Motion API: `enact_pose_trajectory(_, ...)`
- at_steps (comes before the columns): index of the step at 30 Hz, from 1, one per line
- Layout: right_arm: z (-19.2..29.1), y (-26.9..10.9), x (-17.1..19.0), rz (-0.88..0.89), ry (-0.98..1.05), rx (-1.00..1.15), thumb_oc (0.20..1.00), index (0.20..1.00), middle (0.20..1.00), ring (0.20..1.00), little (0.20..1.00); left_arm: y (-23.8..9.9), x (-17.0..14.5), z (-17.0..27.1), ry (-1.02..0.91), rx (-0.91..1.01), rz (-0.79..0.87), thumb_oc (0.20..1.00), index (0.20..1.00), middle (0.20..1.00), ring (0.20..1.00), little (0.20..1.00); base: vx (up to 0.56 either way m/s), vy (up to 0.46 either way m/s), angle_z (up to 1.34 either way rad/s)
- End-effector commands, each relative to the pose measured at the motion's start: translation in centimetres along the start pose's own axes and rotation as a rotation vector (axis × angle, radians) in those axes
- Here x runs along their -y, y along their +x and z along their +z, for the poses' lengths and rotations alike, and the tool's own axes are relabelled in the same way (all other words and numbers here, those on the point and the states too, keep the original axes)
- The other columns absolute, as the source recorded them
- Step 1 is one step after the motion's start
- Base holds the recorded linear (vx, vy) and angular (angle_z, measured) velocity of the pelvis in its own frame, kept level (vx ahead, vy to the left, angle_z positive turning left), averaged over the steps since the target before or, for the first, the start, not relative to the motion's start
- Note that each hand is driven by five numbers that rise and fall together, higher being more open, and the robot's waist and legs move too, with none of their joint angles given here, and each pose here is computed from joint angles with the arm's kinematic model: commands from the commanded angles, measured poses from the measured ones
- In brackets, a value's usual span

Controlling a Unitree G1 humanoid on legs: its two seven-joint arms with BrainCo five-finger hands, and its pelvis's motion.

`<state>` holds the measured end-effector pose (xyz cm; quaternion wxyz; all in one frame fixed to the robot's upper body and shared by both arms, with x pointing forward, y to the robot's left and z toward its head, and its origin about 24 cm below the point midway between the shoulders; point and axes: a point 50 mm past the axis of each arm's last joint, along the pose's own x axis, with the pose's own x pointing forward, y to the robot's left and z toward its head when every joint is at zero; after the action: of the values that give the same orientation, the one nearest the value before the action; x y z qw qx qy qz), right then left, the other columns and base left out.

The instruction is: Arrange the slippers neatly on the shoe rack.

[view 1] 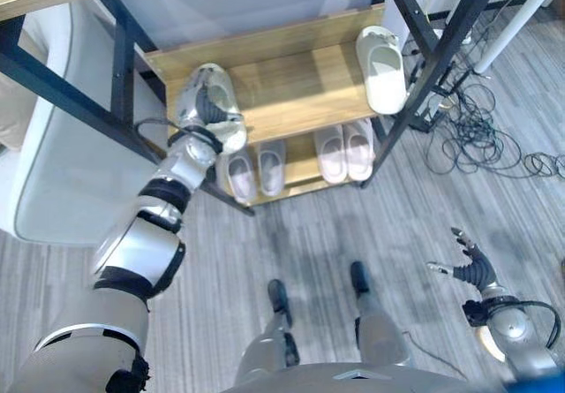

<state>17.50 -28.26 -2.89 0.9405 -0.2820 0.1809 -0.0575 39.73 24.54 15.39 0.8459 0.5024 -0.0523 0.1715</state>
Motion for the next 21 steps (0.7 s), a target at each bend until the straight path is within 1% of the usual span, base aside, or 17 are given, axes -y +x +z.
enact_pose_trajectory(1,1.9,0.4,1.4,-0.074,0.017,0.107,1.0,1.0,1.0,1.0,1.0,2.5,-5.4,1.3,-0.001,0.008,0.147,1.0,1.0,1.0,1.0,1.0,0.0,0.0,0.0)
enact_pose_trajectory(3,1.9,0.4,1.4,-0.075,0.025,0.109,1.0,1.0,1.0,1.0,1.0,2.7,-6.0,1.1,-0.008,-0.004,0.164,1.0,1.0,1.0,1.0,1.0,0.0,0.0,0.0)
enact_pose_trajectory(4,2.2,0.5,1.6,-0.076,0.022,0.12,1.0,1.0,1.0,1.0,1.0,3.0,-6.9,1.1,-0.029,-0.024,0.185,1.0,1.0,1.0,1.0,1.0,0.0,0.0,0.0)
enact_pose_trajectory(8,2.6,0.6,1.7,-0.077,0.012,0.141,1.0,1.0,1.0,1.0,1.0,3.2,-7.4,1.0,0.01,-0.048,0.192,1.0,1.0,1.0,1.0,1.0,0.0,0.0,0.0)
enact_pose_trajectory(12,3.6,0.7,1.8,-0.074,0.013,0.181,1.0,1.0,1.0,1.0,1.0,3.7,-8.6,1.1,-0.017,-0.098,0.235,1.0,1.0,1.0,1.0,1.0,0.0,0.0,0.0)
enact_pose_trajectory(13,3.8,0.7,1.8,-0.067,0.013,0.191,1.0,1.0,1.0,1.0,1.0,3.7,-9.1,0.5,-0.01,-0.128,0.248,1.0,1.0,1.0,1.0,1.0,0.0,0.0,0.0)
enact_pose_trajectory(19,3.8,0.5,2.1,-0.072,0.006,0.19,1.0,1.0,1.0,1.0,1.0,4.0,-10.6,0.9,-0.012,-0.132,0.281,1.0,1.0,1.0,1.0,1.0,0.0,0.0,0.0)
enact_pose_trajectory(21,3.6,0.5,2.0,-0.074,0.008,0.179,1.0,1.0,1.0,1.0,1.0,4.1,-10.6,1.2,-0.066,-0.125,0.289,1.0,1.0,1.0,1.0,1.0,0.0,0.0,0.0)
